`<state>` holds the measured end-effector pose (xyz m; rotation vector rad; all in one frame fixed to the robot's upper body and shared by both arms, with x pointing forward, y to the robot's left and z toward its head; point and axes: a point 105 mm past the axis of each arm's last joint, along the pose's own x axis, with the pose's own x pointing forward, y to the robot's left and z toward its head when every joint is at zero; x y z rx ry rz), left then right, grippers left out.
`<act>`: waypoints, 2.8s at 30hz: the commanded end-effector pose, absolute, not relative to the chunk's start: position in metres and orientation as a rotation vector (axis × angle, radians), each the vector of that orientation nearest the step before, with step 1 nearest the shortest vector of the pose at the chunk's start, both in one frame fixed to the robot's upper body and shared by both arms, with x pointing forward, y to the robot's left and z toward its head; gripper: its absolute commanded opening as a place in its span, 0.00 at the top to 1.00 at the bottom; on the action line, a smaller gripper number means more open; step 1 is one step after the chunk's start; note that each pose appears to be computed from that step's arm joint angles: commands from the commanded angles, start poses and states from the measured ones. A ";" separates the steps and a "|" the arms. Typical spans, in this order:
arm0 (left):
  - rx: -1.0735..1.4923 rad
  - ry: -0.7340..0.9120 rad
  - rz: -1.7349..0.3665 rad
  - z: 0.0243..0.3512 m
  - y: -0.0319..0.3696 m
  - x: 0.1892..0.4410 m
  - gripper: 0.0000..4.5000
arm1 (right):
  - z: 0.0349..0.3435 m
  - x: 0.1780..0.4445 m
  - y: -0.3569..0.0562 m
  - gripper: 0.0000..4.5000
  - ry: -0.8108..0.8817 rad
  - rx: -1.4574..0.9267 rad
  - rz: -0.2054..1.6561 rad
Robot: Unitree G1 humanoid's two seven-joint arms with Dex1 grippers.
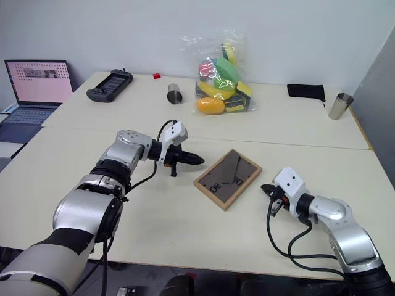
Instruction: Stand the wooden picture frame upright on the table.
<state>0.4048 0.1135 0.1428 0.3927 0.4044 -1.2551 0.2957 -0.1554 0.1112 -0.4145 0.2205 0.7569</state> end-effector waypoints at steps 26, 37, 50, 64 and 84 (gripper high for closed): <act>0.227 0.545 -1.362 0.161 0.112 0.392 0.26 | 0.128 0.304 -0.155 1.00 0.110 -0.583 0.737; 0.318 0.552 -1.341 0.150 0.117 0.393 0.35 | 0.117 0.337 -0.166 1.00 0.144 -0.576 0.558; 0.185 0.515 -1.344 0.175 0.125 0.392 0.97 | 0.112 0.334 -0.176 1.00 0.176 -0.564 0.541; 0.480 0.621 -1.263 0.130 0.121 0.399 0.99 | 0.126 0.335 -0.161 1.00 0.120 -0.567 0.567; 0.417 0.521 -1.307 0.137 0.083 0.402 0.99 | 0.114 0.331 -0.129 1.00 0.139 -0.524 0.650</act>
